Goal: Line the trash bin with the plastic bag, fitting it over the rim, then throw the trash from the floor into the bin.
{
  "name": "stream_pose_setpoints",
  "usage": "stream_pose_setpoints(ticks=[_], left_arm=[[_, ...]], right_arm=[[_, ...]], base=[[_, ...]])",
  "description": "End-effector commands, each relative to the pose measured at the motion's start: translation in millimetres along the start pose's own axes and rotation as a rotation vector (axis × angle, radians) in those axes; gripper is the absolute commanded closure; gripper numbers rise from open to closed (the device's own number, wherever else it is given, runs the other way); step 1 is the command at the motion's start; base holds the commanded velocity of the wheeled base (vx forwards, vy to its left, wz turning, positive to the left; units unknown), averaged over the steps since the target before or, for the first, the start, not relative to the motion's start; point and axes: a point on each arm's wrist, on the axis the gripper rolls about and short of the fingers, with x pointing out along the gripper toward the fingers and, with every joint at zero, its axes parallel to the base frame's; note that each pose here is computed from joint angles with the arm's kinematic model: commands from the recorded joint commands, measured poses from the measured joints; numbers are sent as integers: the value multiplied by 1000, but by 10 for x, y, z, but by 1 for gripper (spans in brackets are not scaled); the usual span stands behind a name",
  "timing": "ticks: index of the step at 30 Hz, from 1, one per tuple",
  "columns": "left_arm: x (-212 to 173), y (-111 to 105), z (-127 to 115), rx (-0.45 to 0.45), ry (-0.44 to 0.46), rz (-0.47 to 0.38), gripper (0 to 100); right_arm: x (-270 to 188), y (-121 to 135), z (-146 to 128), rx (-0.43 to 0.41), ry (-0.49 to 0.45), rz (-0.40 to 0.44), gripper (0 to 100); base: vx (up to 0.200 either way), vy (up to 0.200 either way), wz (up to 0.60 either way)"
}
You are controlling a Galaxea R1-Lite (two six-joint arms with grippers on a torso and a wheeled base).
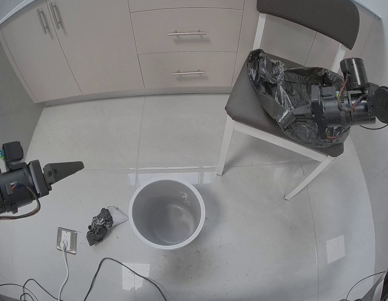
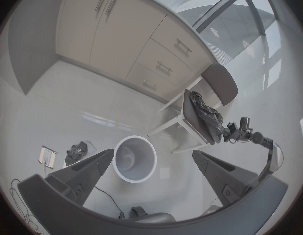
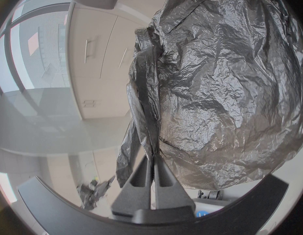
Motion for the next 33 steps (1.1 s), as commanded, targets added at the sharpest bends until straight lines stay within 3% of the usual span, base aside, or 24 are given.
stream_pose_setpoints(ticks=[1, 10, 13, 16, 22, 33], left_arm=[[590, 240, 122, -119, 136, -20, 0], [1147, 307, 252, -286, 175, -27, 0], [1313, 179, 394, -414, 143, -77, 0], [1424, 78, 495, -511, 120, -124, 0], [1656, -44, 439, -504, 160, -171, 0], [2133, -134, 274, -499, 253, -188, 0]], right_arm=[[-450, 58, -389, -102, 107, 114, 100], [-568, 323, -791, -191, 210, 222, 100], [-603, 477, -1036, -238, 256, 258, 100], [-594, 565, -1156, -269, 236, 226, 100], [-600, 770, -1452, -294, 283, 246, 100], [-575, 859, -1662, -323, 368, 290, 100]], base=[[0, 0, 0], [0, 0, 0], [0, 0, 0], [0, 0, 0], [0, 0, 0], [0, 0, 0]])
